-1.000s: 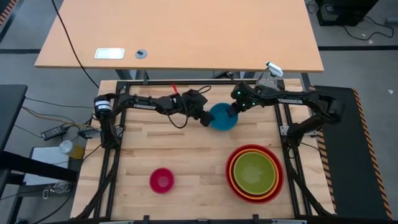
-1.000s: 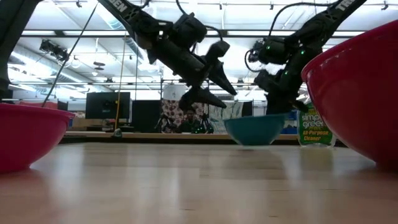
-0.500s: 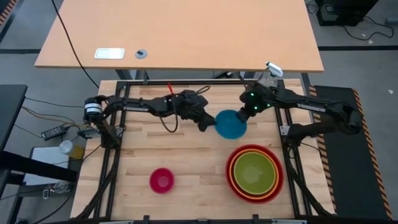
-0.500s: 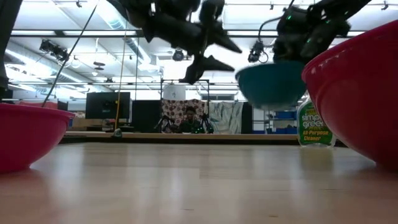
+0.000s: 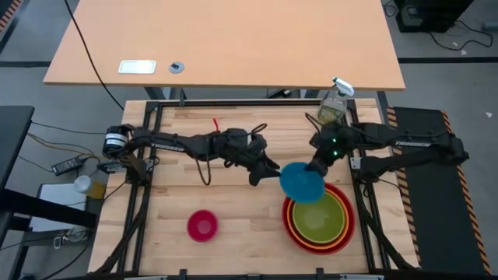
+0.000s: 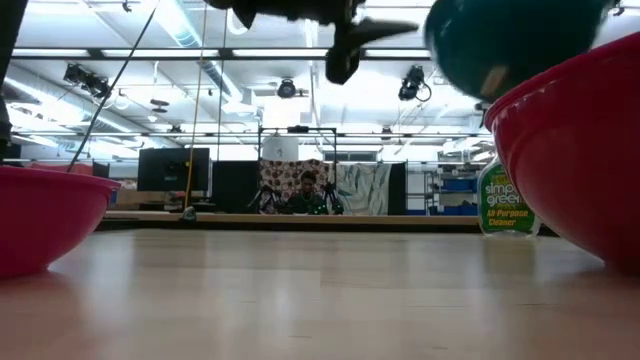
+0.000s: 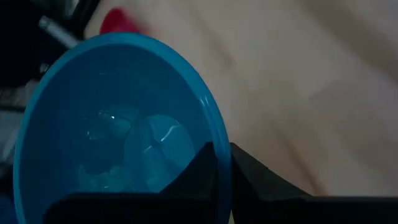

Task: Nest bowls inside each other by size order
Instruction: Stack the blue bowl on top of the green bowl

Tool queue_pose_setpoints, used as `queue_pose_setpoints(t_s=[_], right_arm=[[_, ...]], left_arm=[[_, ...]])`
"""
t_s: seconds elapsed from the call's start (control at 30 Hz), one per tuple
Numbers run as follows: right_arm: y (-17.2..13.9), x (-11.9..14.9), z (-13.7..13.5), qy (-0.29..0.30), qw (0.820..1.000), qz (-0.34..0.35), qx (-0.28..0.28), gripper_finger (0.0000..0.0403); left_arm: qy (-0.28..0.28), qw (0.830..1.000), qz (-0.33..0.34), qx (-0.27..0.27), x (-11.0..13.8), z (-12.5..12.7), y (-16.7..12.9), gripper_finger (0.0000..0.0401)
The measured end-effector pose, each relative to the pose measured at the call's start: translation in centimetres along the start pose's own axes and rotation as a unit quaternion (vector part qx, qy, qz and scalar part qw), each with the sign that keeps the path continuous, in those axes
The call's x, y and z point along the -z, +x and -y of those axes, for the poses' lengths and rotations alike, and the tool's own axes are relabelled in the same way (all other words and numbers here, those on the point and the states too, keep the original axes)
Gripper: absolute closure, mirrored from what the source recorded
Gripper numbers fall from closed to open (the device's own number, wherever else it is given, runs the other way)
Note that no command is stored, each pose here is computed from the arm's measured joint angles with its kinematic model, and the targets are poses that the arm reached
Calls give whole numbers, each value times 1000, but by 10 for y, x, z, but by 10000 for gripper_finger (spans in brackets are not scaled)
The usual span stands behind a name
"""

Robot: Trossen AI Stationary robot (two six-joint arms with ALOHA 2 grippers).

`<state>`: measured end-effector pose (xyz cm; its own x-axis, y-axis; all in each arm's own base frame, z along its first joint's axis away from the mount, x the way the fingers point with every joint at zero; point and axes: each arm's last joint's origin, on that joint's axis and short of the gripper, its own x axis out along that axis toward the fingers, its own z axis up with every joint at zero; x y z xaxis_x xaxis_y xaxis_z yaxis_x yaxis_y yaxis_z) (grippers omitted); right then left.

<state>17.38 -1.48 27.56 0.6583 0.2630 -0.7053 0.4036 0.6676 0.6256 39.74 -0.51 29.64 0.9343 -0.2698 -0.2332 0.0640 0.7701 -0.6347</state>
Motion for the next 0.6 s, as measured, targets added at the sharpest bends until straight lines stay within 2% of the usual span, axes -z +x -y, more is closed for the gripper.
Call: queue_pose_setpoints(t_s=[0.23,0.4,0.6], right_arm=[[5,27,-16,-58,996,-62,3,368],[10,46,-21,-99,989,-107,38,368],[17,62,-24,-141,976,-143,85,368]], left_arm=[[-1,1000,-10,-3,23,25,10,195],[17,999,0,-36,36,38,13,195],[19,998,6,-63,40,39,13,195]])
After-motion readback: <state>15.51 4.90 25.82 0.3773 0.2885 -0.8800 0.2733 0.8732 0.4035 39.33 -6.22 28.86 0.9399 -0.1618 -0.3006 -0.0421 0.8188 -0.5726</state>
